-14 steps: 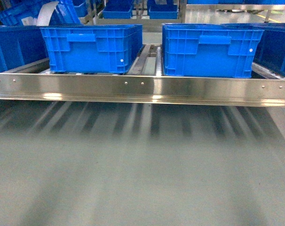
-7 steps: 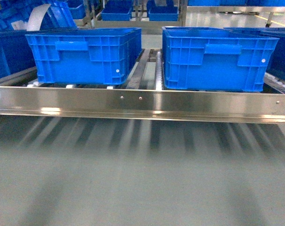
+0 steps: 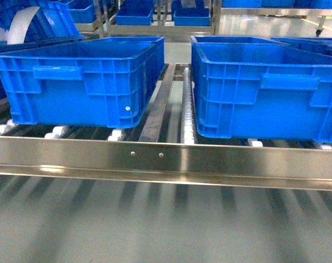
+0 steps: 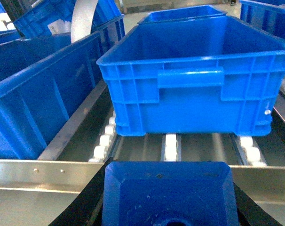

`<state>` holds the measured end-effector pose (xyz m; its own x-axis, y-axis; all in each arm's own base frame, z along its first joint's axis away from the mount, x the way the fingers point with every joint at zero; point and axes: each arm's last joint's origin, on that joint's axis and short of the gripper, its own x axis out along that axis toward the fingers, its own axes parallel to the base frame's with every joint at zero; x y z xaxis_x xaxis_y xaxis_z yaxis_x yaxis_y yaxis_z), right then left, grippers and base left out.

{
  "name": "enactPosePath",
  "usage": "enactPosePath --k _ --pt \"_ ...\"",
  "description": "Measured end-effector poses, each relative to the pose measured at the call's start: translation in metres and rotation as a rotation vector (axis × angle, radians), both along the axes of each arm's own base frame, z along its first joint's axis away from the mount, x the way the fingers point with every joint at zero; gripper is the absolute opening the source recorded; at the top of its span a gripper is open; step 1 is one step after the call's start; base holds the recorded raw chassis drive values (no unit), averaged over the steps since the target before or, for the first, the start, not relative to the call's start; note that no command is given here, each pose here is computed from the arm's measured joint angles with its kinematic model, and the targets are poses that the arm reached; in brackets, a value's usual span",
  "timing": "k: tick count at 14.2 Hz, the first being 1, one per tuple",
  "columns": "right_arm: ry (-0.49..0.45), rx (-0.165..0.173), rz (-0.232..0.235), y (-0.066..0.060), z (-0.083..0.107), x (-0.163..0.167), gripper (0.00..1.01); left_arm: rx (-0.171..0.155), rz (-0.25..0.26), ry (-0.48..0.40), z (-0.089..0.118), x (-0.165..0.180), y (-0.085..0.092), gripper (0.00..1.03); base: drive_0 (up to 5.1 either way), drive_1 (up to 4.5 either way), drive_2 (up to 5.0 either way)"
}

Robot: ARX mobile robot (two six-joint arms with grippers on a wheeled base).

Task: Sort blue parts and orange caps into right shelf containers

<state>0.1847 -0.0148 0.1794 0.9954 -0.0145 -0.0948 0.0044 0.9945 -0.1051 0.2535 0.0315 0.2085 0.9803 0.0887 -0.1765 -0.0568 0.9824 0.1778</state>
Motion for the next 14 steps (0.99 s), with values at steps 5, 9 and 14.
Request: enactPosePath --k 5,9,14 --pt "-0.002 0.0 0.0 0.0 0.0002 0.0 0.43 0.001 0.0 -0.005 0.0005 0.0001 0.0 0.44 0.0 4.24 -4.2" --pt "0.006 0.001 0.002 0.0 -0.0009 0.0005 0.43 -0.001 0.0 0.005 -0.0008 0.0006 0.0001 0.44 0.0 0.0 0.0" --pt "0.006 0.001 0.002 0.0 -0.0009 0.0005 0.43 0.0 0.0 0.0 -0.0002 0.0007 0.0001 0.44 0.0 0.0 0.0"
